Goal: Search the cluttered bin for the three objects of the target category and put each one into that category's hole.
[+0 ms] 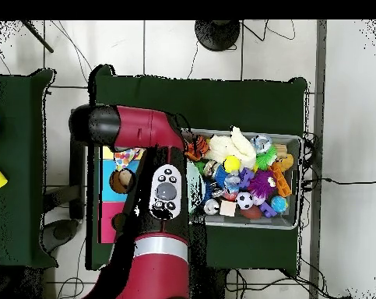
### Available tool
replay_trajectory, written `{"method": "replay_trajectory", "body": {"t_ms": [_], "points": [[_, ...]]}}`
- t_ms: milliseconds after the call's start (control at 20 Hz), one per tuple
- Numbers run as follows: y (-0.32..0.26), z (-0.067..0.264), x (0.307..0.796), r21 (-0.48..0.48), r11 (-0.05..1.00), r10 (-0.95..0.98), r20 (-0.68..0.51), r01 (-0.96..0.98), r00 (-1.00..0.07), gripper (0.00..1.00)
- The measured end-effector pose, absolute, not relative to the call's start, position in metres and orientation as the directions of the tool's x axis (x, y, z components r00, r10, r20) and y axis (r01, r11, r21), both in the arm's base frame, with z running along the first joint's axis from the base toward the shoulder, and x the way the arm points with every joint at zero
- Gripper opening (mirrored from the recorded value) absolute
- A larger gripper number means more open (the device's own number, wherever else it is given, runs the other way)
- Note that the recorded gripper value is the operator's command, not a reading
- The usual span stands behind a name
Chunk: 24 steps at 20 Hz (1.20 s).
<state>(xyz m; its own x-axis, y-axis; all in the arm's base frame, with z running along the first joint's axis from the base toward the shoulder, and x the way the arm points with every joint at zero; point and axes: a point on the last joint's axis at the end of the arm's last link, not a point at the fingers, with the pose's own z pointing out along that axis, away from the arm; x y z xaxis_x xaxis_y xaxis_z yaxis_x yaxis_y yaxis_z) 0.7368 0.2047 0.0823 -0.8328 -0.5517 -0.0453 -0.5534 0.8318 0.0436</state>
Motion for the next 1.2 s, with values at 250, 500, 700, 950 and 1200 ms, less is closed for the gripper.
{"method": "replay_trajectory", "body": {"t_ms": [250,500,700,950,1200], "points": [[0.21,0.067,0.725,0.077,0.827,-0.559,0.003,-0.557,-0.829,0.0],[0.21,0.053,0.719,0.09,0.826,-0.56,0.024,-0.556,-0.828,0.0],[0.21,0.05,0.718,0.093,0.827,-0.559,0.028,-0.555,-0.829,0.0],[0.21,0.05,0.718,0.093,0.827,-0.558,0.027,-0.554,-0.829,0.0],[0.211,0.047,0.719,0.089,0.828,-0.558,0.02,-0.554,-0.83,0.0]]}}
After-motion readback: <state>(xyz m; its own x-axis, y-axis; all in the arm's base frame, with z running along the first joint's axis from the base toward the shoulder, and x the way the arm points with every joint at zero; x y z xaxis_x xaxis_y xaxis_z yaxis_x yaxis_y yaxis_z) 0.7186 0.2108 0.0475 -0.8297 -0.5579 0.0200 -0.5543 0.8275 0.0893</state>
